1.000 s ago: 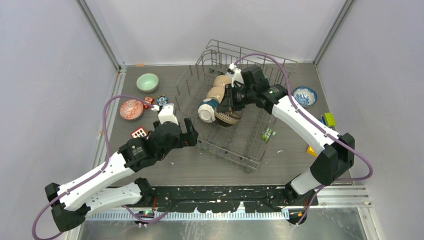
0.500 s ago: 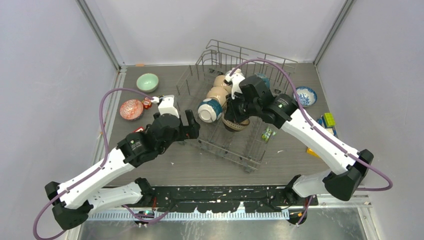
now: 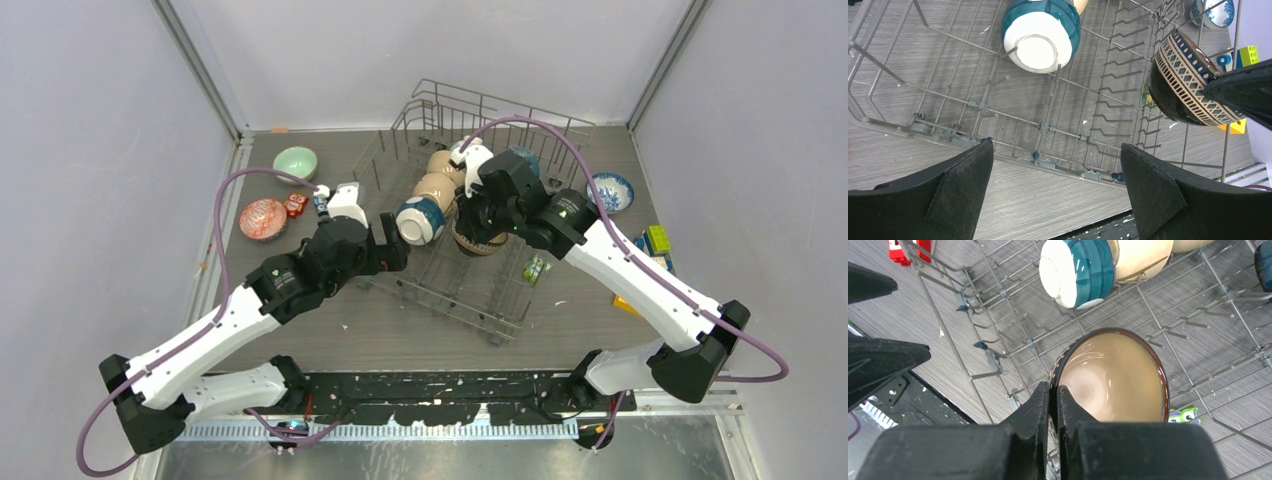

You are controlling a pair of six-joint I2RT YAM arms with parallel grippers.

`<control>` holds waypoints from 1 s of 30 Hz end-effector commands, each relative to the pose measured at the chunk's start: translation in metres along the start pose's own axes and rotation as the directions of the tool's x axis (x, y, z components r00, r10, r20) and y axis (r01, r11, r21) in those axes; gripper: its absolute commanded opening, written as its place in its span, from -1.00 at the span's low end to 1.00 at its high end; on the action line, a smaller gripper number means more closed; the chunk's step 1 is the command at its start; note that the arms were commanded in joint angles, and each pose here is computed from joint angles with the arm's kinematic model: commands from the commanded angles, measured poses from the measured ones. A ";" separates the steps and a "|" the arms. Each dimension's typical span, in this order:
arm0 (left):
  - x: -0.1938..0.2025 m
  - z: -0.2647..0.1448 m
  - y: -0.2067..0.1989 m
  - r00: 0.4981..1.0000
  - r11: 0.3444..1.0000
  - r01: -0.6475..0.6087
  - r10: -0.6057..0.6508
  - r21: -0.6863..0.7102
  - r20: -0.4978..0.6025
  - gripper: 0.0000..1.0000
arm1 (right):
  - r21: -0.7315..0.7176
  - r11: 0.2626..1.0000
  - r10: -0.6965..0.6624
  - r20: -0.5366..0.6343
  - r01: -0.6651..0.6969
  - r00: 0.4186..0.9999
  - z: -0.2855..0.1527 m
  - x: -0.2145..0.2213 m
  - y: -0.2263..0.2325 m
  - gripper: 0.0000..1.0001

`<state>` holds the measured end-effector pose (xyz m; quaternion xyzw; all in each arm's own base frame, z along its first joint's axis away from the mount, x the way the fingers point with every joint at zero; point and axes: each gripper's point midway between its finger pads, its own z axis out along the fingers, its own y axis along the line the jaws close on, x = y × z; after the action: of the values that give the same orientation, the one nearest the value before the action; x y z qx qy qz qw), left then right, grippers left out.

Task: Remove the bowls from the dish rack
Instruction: Place the bowl at the center of the board.

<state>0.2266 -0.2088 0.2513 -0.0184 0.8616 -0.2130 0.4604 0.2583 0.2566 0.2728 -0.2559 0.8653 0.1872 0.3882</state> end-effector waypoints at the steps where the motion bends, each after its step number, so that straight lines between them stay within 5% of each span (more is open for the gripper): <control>1: -0.027 0.000 -0.023 0.997 0.994 0.064 -0.067 0.090 0.032 1.00 | 0.013 0.999 -0.052 0.156 0.050 0.986 -0.020 -0.031 0.004 -0.98; 16: -0.033 0.040 -0.078 0.958 0.949 0.222 -0.170 0.226 -0.229 1.00 | 0.062 0.962 -0.273 0.228 0.265 0.935 -0.046 -0.018 0.014 -0.98; 30: -0.062 0.042 -0.063 0.956 0.934 0.209 -0.132 0.289 -0.262 1.00 | 0.068 0.814 -0.577 0.213 0.577 0.789 -0.076 0.005 0.052 -0.98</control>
<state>0.2880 -0.2664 0.2826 -0.0321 0.8733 -0.3579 0.3289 0.1859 0.2629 0.2891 -0.4662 0.7439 0.1090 0.4662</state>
